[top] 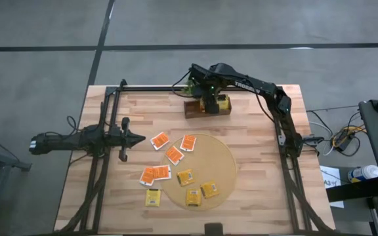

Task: Pick & Place Tea
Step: Put the orange tea bag into the middle section of the wooden organizer

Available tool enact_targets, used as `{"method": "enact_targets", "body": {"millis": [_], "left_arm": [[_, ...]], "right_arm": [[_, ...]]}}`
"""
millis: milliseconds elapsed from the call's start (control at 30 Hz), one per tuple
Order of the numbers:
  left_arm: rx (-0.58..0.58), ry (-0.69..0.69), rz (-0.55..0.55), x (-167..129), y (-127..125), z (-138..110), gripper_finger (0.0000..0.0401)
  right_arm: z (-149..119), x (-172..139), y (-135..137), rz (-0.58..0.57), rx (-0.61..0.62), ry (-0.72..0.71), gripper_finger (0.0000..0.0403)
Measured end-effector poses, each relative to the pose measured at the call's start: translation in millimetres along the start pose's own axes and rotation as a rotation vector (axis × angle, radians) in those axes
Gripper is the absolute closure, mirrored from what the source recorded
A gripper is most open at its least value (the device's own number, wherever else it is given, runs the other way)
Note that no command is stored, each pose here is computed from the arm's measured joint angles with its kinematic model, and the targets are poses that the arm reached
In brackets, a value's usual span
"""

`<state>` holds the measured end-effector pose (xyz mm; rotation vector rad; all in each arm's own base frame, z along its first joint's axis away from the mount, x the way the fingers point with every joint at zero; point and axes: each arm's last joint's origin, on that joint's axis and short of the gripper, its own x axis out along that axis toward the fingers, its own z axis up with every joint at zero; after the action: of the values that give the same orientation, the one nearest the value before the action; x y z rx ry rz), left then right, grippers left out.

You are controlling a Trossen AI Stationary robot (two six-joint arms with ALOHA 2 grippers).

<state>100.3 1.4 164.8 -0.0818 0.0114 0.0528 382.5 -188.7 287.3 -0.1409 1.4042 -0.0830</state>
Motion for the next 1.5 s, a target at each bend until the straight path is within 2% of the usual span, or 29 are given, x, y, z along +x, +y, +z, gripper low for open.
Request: {"method": "enact_targets", "body": {"millis": [133, 267, 333, 600, 833, 933, 1067, 1267, 1500], "left_arm": [[0.000, 0.000, 0.000, 0.0, 0.0, 0.1, 0.0401], [0.000, 0.000, 0.000, 0.0, 0.0, 0.0, 0.0401], [0.000, 0.000, 0.000, 0.0, 0.0, 0.0, 0.0401], [0.000, 0.000, 0.001, 0.0, 0.1, 0.1, 0.0401], [0.000, 0.000, 0.001, 0.0, 0.1, 0.1, 0.0401], [0.000, 0.000, 0.001, 0.0, 0.1, 0.1, 0.0401], [0.000, 0.000, 0.000, 0.0, 0.0, 0.1, 0.0401], [0.000, 0.000, 0.000, 0.0, 0.0, 0.0, 0.0401], [0.000, 0.000, 0.000, 0.0, 0.0, 0.0, 0.0401]], "right_arm": [[2.8, -14.4, 14.3, 0.090, -0.030, -0.077, 0.0298], [3.7, -16.9, 27.3, 0.112, -0.061, -0.068, 0.0367], [4.1, -13.8, 31.4, 0.122, -0.065, -0.055, 0.0386], [-1.5, 13.3, 47.0, 0.234, -0.085, 0.012, 0.0395], [-11.4, 50.0, 52.5, 0.257, -0.088, 0.058, 0.0395], [-12.9, 64.3, 53.4, 0.232, -0.091, 0.047, 0.0395], [-14.2, 74.9, 51.3, 0.126, -0.090, 0.068, 0.0395], [-15.3, 81.8, 50.1, 0.095, -0.087, 0.061, 0.0395], [-11.6, 81.6, 42.1, -0.045, -0.068, 0.057, 0.0395]]}}
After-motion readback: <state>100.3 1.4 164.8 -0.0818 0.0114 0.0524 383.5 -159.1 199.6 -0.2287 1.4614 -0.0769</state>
